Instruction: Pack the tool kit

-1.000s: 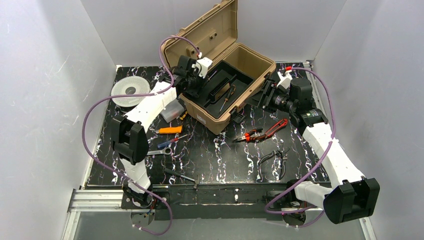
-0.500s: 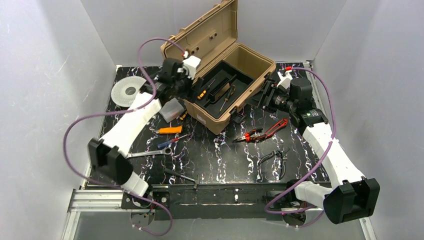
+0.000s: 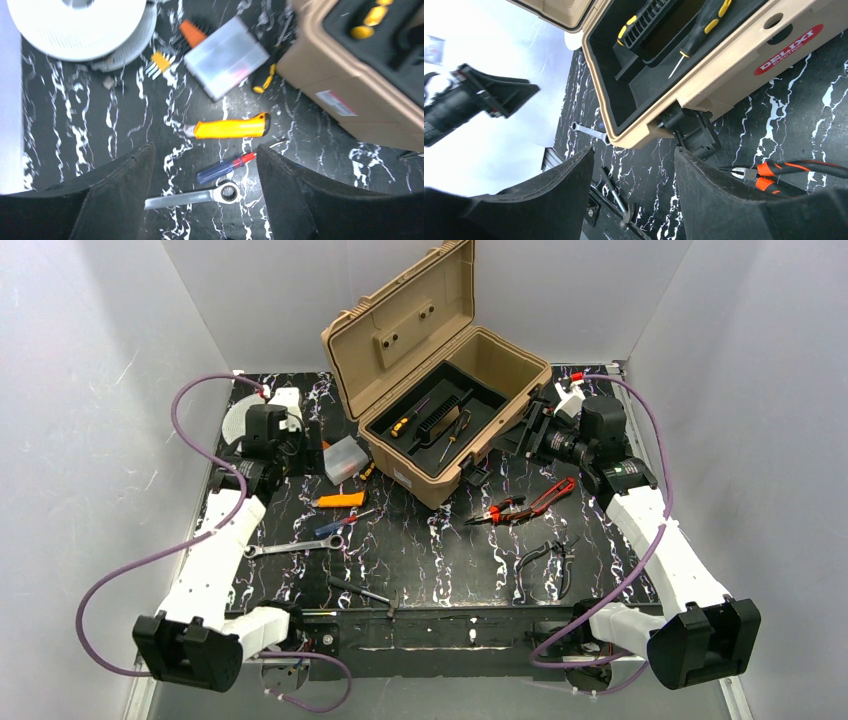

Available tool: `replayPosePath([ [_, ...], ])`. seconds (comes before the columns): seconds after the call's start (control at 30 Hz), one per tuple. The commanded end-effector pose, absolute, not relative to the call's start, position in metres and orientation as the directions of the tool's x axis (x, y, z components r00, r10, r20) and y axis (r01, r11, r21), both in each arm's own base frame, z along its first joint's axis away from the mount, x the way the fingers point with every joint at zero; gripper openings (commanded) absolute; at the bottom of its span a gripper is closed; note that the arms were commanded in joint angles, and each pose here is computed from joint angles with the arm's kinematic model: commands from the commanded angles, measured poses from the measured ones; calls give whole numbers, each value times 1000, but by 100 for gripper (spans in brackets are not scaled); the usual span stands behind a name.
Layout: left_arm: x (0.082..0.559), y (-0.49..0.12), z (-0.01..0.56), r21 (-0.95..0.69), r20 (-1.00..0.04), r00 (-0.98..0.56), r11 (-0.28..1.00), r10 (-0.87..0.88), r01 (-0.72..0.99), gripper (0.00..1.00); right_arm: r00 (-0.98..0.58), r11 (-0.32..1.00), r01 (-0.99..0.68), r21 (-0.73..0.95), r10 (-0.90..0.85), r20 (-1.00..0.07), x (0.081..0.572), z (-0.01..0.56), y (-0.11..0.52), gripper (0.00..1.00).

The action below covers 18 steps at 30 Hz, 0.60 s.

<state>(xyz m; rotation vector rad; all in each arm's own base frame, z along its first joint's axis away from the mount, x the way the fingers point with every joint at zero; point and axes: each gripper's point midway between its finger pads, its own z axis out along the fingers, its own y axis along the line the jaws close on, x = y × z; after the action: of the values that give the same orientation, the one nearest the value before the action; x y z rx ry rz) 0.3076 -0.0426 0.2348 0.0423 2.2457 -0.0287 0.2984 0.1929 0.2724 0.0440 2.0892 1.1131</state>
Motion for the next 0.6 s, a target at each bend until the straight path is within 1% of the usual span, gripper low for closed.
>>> replayPosePath([
  [0.0,318,-32,201,-51,-727,-681,997,-82,-66,70,-671,576,-382,723,365,-646,295,300,197,67],
  [0.13,337,-28,175,-74,-678,-728,995,-103,-71,70,-673,565,-390,727,364,-644,293,302,198,67],
  [0.23,352,-22,163,-54,-658,-749,997,-72,-48,76,-674,560,-394,729,364,-643,291,303,199,67],
  [0.33,364,-10,147,-43,-589,-806,998,-59,-41,78,-676,546,-402,735,365,-641,290,306,200,67],
  [0.37,368,-9,137,-55,-548,-834,998,-57,-32,78,-677,542,-404,737,365,-639,289,306,201,67],
  [0.4,374,-12,134,-73,-535,-844,997,-47,-9,78,-676,540,-406,738,366,-640,289,306,201,67],
  [0.47,384,-2,129,-96,-516,-854,995,-64,-16,78,-676,536,-407,740,368,-639,288,307,201,67],
  [0.57,400,3,122,-86,-512,-859,996,-27,20,78,-673,534,-412,738,367,-642,286,308,201,67],
])
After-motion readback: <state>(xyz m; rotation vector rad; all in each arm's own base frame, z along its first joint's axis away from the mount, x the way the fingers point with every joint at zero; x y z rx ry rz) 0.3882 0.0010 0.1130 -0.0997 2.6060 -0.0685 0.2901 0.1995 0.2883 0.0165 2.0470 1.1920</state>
